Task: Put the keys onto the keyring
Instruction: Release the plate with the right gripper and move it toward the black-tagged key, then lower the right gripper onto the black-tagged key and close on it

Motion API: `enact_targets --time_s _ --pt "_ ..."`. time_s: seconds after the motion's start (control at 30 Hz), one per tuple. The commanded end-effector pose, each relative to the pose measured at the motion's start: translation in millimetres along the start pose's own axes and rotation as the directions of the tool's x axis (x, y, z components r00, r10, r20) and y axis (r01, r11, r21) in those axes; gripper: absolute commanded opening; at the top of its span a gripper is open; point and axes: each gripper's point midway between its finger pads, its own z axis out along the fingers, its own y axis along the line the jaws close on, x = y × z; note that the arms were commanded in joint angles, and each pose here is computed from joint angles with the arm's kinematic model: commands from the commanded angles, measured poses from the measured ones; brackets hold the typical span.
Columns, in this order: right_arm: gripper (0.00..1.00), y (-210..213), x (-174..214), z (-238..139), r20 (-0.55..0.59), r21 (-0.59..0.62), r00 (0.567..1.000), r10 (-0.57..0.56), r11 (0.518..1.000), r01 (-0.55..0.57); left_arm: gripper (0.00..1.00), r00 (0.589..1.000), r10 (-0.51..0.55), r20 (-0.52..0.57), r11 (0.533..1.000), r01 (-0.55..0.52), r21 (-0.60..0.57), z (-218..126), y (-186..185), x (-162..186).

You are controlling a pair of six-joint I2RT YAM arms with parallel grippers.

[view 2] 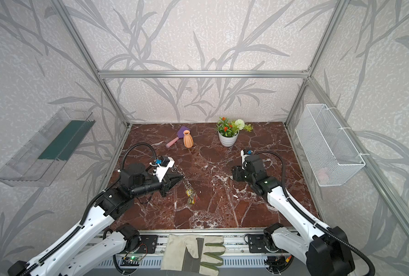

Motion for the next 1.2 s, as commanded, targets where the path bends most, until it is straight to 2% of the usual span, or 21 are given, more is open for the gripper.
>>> enact_targets --time_s 0.0,0.13,0.27,0.37,0.67,0.83,0.87,1.17 --pt "0.54 -7.2 -4.9 6.4 -0.052 0.065 0.996 -0.070 0.995 0.074 0.00 0.998 0.017 0.056 1.000 -0.016 -0.020 -4.3 1.4 -17.1" --pt "0.53 -4.0 4.7 27.0 -0.178 0.045 0.972 -0.151 0.986 0.161 0.00 0.995 -0.042 0.090 0.998 0.046 -0.042 -0.3 8.7 -18.7" --pt "0.48 -6.2 23.8 43.8 -0.357 0.033 0.915 -0.187 0.977 0.213 0.00 0.996 -0.021 0.083 1.000 0.022 -0.014 -2.7 1.9 -22.1" --pt "0.43 -3.7 38.9 55.4 -0.442 -0.005 0.876 -0.192 0.977 0.212 0.00 0.995 -0.018 0.098 1.000 0.019 -0.003 -5.4 -1.2 -24.7" --pt "0.43 -1.9 58.8 78.9 -0.528 -0.037 0.833 -0.166 0.984 0.173 0.00 0.994 -0.023 0.110 1.000 0.021 0.021 -7.6 -6.4 -27.1" --pt "0.41 -4.0 59.0 81.5 -0.529 -0.024 0.835 -0.152 0.986 0.164 0.00 0.993 -0.021 0.114 1.000 0.019 0.023 -8.7 -7.1 -27.7" --pt "0.41 -7.1 66.6 86.4 -0.551 -0.019 0.822 -0.145 0.987 0.162 0.00 0.993 -0.020 0.114 1.000 0.017 0.025 -8.7 -7.7 -28.1" --pt "0.37 -14.7 74.1 94.6 -0.573 -0.003 0.809 -0.133 0.987 0.160 0.00 0.993 -0.017 0.118 0.999 0.013 0.034 -10.2 -9.9 -29.2"
